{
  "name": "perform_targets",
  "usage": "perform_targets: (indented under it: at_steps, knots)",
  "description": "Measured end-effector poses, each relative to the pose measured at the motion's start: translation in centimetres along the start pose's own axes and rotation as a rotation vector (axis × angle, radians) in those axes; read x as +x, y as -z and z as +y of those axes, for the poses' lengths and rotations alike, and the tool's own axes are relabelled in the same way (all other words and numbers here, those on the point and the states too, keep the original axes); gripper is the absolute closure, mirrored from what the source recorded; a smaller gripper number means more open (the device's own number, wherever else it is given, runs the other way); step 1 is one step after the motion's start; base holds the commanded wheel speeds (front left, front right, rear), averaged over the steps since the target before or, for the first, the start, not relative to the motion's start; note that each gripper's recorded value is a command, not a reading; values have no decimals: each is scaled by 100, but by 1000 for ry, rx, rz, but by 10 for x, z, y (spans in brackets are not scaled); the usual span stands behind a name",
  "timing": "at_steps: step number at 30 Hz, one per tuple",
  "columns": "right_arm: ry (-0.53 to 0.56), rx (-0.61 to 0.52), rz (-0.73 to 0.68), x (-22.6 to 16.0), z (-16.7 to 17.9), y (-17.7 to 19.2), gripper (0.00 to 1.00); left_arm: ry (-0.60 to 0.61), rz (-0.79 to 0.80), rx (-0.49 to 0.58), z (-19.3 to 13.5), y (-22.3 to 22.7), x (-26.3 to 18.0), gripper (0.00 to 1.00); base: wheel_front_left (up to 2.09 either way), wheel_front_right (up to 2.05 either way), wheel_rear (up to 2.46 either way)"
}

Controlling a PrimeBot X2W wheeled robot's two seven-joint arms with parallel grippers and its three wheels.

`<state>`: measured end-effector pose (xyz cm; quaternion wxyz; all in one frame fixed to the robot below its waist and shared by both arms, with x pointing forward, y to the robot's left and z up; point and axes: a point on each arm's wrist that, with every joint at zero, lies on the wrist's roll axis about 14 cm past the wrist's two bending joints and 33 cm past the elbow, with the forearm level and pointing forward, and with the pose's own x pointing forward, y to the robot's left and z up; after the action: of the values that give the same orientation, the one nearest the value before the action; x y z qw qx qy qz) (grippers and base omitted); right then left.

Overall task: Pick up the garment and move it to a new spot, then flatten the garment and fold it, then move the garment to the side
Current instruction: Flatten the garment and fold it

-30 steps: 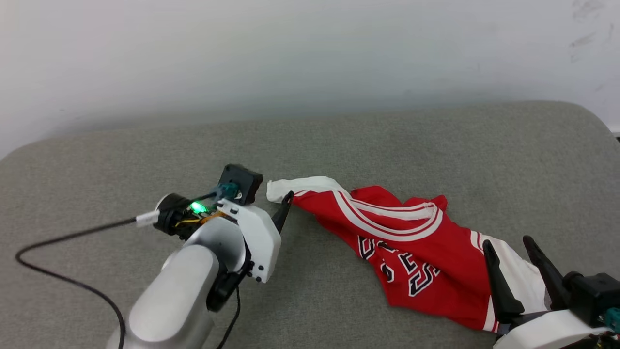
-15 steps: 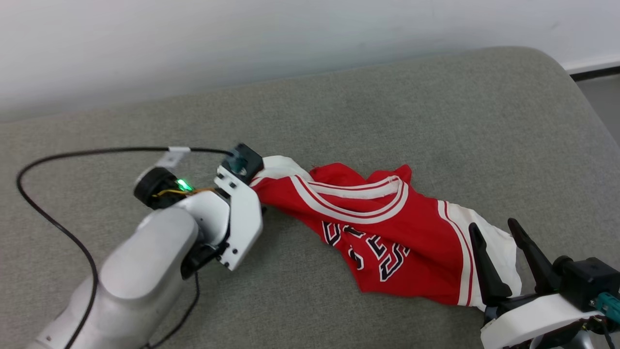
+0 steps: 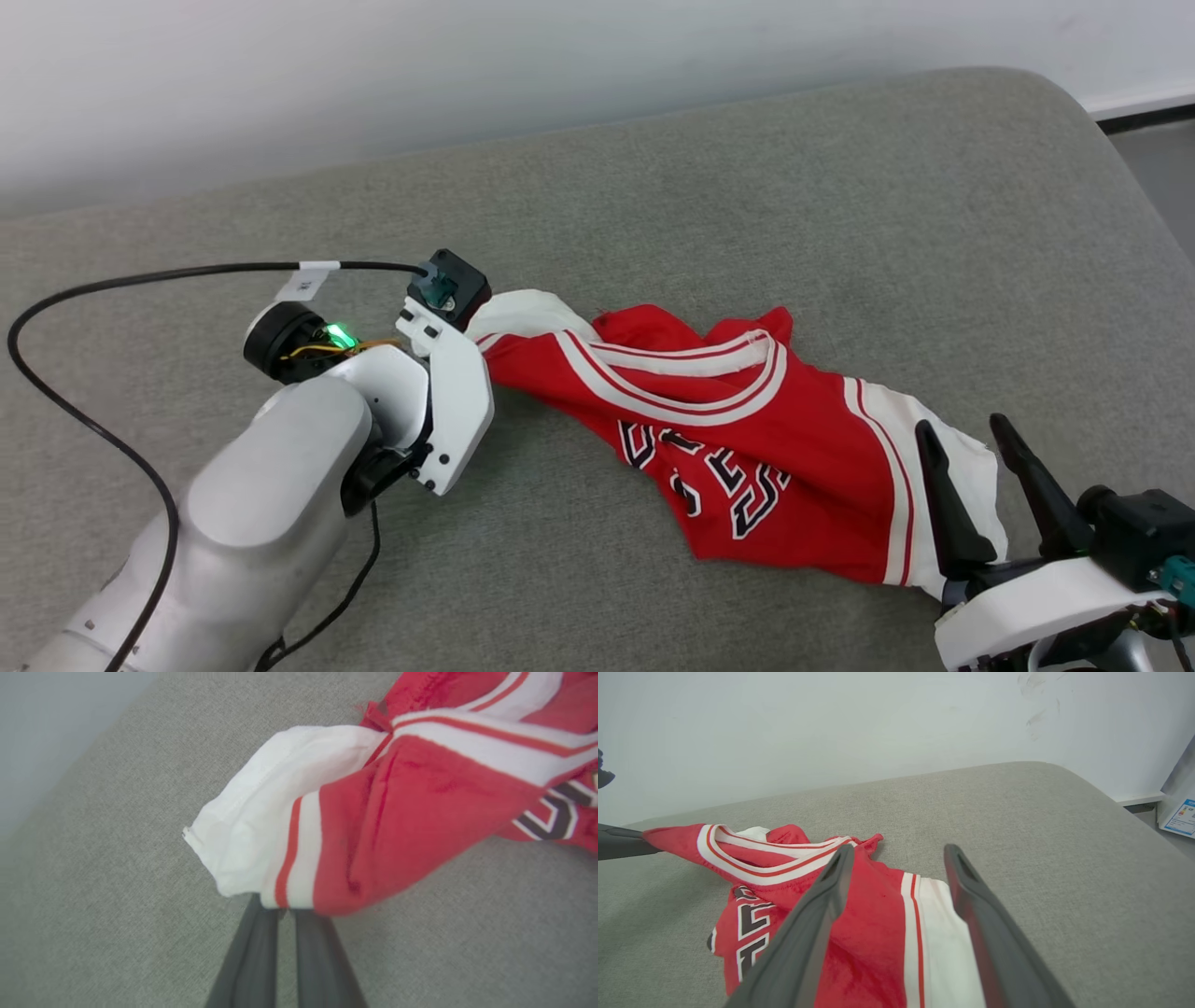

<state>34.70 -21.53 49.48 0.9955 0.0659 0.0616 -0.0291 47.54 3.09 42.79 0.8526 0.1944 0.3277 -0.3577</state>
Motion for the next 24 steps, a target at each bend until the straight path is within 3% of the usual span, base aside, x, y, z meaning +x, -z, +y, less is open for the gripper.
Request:
perform_targets:
  at_steps: [13,23,24]
  knots:
    - [-92,-7,-65,8,26,-21,0,-273,-340,-244,31,-3,-71,100,0,0,0]
    - [-168,-14,-95,8,50,-34,0,-422,-550,-408,17,16,-127,100,0,0,0]
    - [-171,-14,-97,8,51,-35,0,-433,-573,-419,16,16,-131,95,0,0,0]
